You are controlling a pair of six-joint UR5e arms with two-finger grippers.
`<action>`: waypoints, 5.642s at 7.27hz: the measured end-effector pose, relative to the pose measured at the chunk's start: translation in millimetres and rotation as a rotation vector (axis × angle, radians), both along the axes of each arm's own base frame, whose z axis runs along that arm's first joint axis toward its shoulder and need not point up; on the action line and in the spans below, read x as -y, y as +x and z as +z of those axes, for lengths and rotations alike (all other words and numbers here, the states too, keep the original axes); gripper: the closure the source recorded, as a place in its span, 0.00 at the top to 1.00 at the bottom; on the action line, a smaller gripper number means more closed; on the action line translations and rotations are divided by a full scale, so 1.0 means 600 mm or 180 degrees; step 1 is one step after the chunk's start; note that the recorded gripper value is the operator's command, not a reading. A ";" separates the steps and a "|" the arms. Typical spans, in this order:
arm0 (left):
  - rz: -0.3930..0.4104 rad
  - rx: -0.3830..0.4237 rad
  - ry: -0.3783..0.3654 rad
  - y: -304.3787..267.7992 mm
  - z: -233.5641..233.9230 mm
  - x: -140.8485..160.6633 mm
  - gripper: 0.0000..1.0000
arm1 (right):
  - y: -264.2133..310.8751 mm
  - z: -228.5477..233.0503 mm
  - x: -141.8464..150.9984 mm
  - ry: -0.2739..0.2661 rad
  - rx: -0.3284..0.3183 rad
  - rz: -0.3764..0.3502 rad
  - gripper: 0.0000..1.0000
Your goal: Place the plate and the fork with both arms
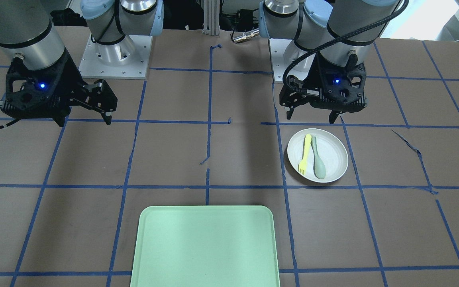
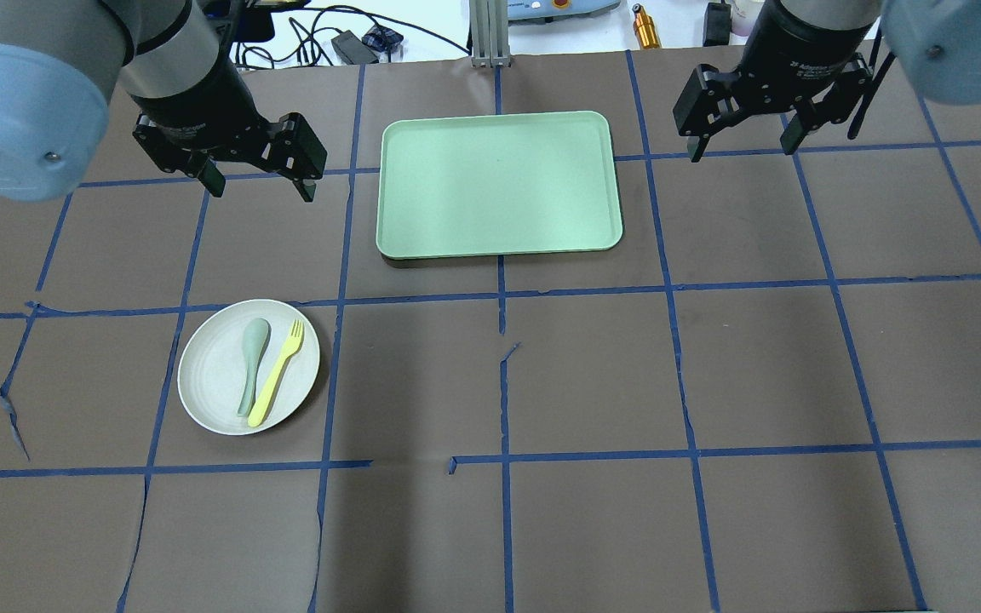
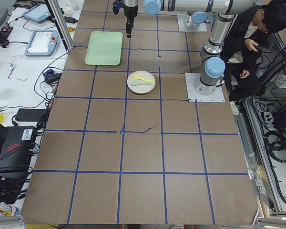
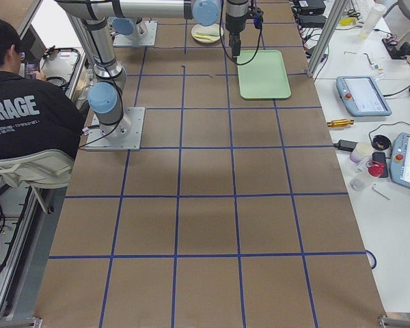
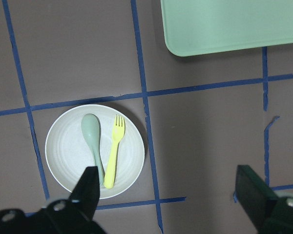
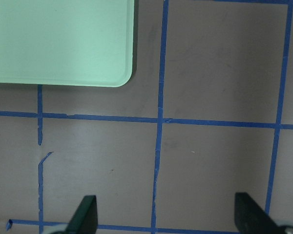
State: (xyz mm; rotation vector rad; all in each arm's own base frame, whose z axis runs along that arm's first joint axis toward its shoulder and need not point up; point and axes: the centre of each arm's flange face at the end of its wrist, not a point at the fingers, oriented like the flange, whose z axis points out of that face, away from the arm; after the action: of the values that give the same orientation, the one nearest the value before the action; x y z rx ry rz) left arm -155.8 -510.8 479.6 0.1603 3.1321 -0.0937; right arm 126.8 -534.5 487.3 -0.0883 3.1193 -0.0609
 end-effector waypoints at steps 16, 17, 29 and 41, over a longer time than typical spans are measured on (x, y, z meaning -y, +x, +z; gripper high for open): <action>0.0010 -0.0053 -0.0076 -0.006 0.017 -0.012 1.00 | 0.043 0.010 -0.046 0.0175 -0.0038 -0.0110 1.00; 0.0015 -0.0063 -0.0086 -0.006 0.020 -0.015 1.00 | 0.043 0.011 -0.046 0.0172 -0.0033 -0.0117 1.00; 0.0084 -0.0015 0.0183 0.380 -0.492 -0.086 0.00 | 0.044 0.006 -0.046 0.0193 -0.0047 -0.0114 1.00; 0.0373 -0.1168 0.0013 -0.042 -0.405 0.354 0.00 | 0.045 0.004 -0.046 0.0202 -0.0027 -0.0114 1.00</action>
State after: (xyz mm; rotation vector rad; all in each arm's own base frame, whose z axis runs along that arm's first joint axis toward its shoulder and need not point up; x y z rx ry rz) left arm -181.3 -723.4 236.7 -0.0479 3.4977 -0.1297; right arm 153.7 -506.9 489.6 -0.0318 3.1282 0.0380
